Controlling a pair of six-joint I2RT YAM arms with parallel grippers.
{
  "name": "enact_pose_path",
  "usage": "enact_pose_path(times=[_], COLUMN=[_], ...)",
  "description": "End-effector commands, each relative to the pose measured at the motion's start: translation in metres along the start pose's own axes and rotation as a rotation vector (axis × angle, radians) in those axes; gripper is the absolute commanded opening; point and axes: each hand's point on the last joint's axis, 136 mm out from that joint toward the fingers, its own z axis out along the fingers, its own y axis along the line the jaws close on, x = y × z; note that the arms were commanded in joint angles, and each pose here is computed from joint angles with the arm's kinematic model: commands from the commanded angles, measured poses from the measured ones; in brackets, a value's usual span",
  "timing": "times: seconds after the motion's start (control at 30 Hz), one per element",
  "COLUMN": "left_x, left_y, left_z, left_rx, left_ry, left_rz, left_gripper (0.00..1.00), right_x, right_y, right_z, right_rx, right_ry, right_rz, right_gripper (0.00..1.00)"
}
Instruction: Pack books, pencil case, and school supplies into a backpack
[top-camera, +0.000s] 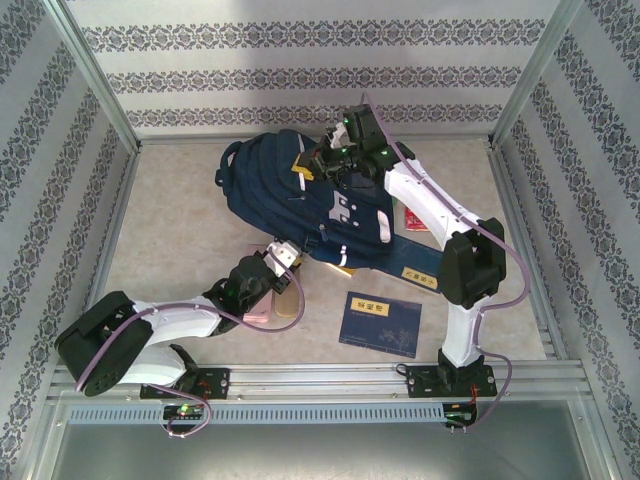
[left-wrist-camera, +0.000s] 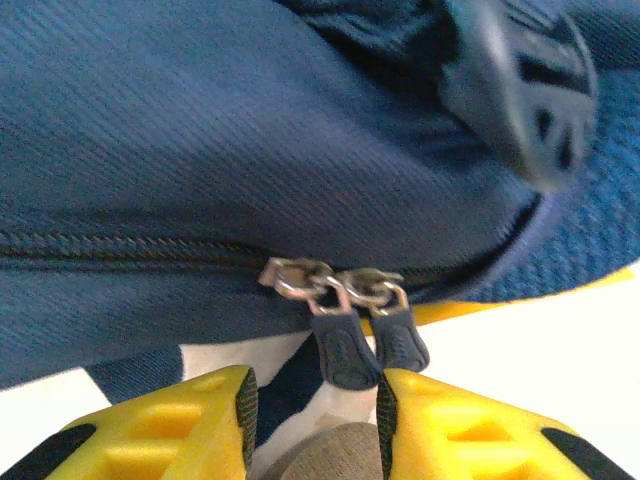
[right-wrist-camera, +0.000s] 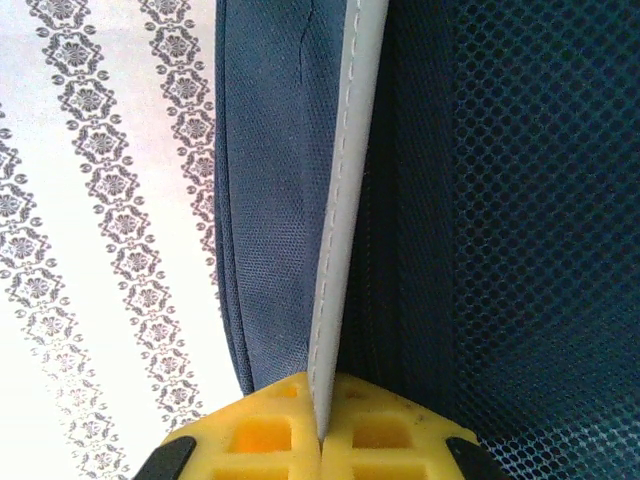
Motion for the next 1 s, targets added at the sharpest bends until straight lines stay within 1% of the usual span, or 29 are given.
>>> enact_pose_path(times=[0.0, 0.07, 0.2, 0.23, 0.33, 0.47, 0.6, 0.67, 0.97], left_x=[-0.031, -0.035, -0.042, -0.043, -0.046, -0.048, -0.044, -0.042, -0.031], left_y=[0.014, 0.014, 0.012, 0.011, 0.01, 0.008, 0.009, 0.01, 0.027], left_z=[0.004, 0.005, 0.007, 0.007, 0.008, 0.009, 0.006, 0.003, -0.011], left_rx=[-0.04, -0.032, -0.015, -0.014, -0.005, 0.01, 0.005, 0.0, -0.06], left_ry=[-0.094, -0.1, -0.111, -0.114, -0.117, -0.115, -0.105, -0.096, -0.058], left_rz=[-0.056, -0.061, -0.08, -0.083, -0.088, -0.093, -0.093, -0.09, -0.096], left_gripper=[0.37, 0.35, 0.35, 0.33, 0.26, 0.13, 0.02, 0.0, 0.0], right_x=[0.025, 0.025, 0.023, 0.022, 0.022, 0.021, 0.018, 0.017, 0.011], right_y=[0.06, 0.058, 0.052, 0.05, 0.05, 0.048, 0.042, 0.04, 0.024], right_z=[-0.028, -0.027, -0.025, -0.024, -0.023, -0.023, -0.024, -0.024, -0.029], right_rx=[-0.146, -0.142, -0.134, -0.133, -0.133, -0.128, -0.114, -0.107, -0.028], right_ry=[0.016, 0.017, 0.019, 0.018, 0.02, 0.02, 0.012, 0.008, -0.019], right_rz=[-0.132, -0.128, -0.116, -0.113, -0.11, -0.11, -0.105, -0.106, -0.14], right_gripper=[0.0, 0.0, 0.0, 0.0, 0.0, 0.0, 0.0, 0.0, 0.0])
